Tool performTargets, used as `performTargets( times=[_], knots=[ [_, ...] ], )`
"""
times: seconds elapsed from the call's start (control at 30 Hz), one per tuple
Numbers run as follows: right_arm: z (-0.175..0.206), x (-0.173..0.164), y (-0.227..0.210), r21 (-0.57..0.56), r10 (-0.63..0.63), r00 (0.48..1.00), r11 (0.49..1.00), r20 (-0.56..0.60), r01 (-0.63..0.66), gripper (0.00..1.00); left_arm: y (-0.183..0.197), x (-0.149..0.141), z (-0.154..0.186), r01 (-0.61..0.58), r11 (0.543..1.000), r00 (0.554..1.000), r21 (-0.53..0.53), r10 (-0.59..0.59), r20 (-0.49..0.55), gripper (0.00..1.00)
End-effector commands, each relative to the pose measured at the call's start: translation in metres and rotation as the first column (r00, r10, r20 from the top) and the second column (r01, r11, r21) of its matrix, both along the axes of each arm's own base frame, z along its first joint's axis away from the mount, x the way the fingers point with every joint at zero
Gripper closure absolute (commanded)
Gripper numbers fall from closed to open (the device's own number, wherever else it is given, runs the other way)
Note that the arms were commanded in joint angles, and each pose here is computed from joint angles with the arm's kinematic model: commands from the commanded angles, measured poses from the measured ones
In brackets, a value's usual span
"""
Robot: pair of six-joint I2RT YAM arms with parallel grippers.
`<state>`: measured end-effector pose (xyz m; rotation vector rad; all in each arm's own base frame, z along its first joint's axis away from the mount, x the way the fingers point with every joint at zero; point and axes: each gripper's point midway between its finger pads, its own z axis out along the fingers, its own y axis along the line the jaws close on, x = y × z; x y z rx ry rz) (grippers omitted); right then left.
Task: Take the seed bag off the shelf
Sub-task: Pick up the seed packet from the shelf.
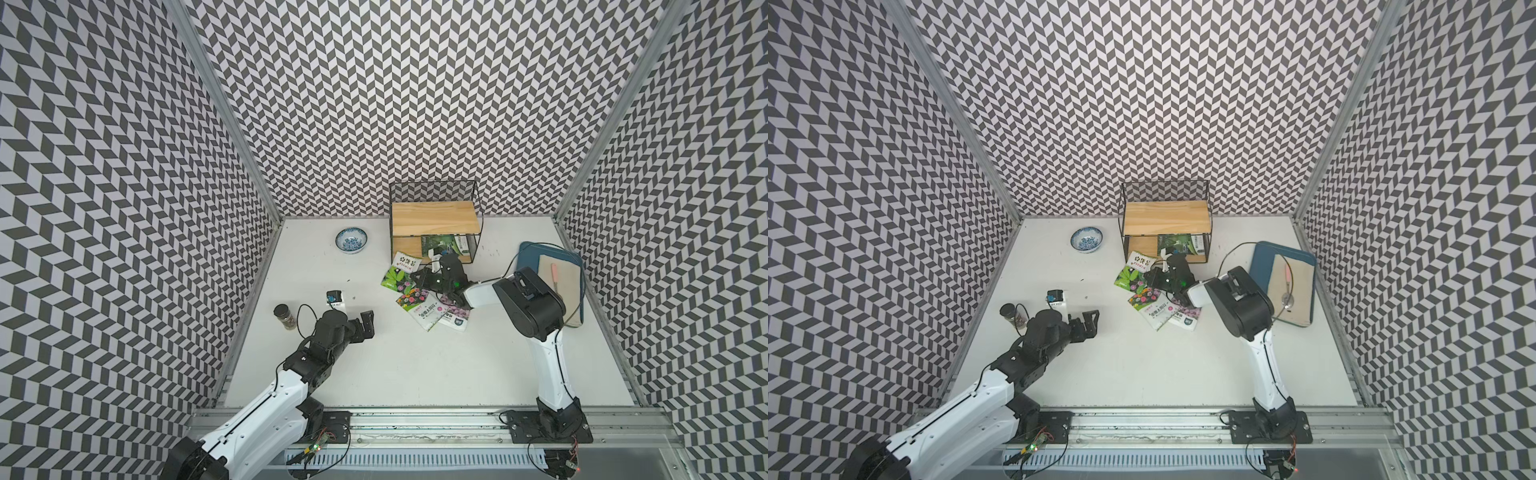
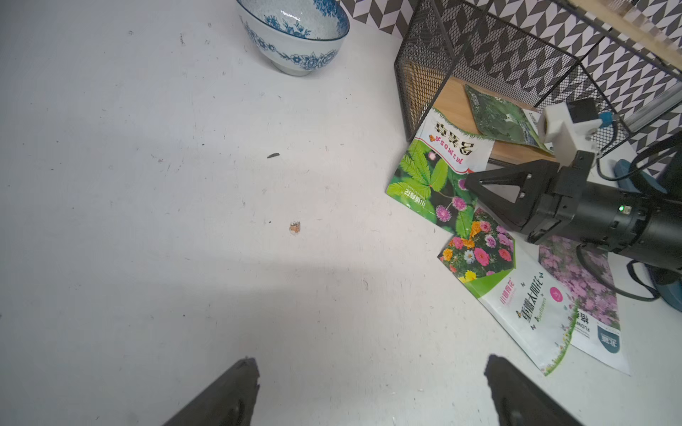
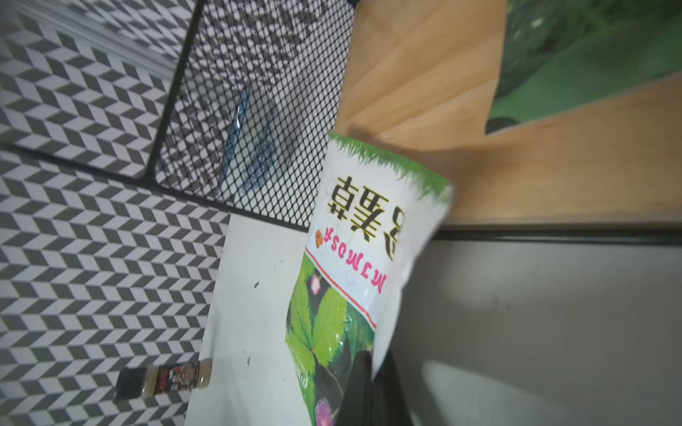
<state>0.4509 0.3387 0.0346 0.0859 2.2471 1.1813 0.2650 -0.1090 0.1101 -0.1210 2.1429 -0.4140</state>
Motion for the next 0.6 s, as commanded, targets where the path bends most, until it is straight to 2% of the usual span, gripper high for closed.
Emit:
performTargets(
  times=[0.0,0.3,0.57],
  knots=[
    [-0.003,-0.012,0.016,0.002,0.054,0.998,0.999,0.018,-0.054,1.0,-0.002,0.003,0.012,0.005,1.0,0.999,-0.016,-0.004,0.039,0.0],
    [0.023,-0.045,0.058,0.039,0.173,0.982,0.984,0.072,-0.176,1.0,0.0,0.002,0.015,-0.003,1.0,0.999,-0.024,0.004,0.045,0.0],
    [0.028,-0.078,0.091,0.049,0.248,0.966,0.966,0.075,-0.252,1.0,0.0,0.003,0.014,-0.003,1.0,0.999,-0.026,0.005,0.045,0.0]
  ],
)
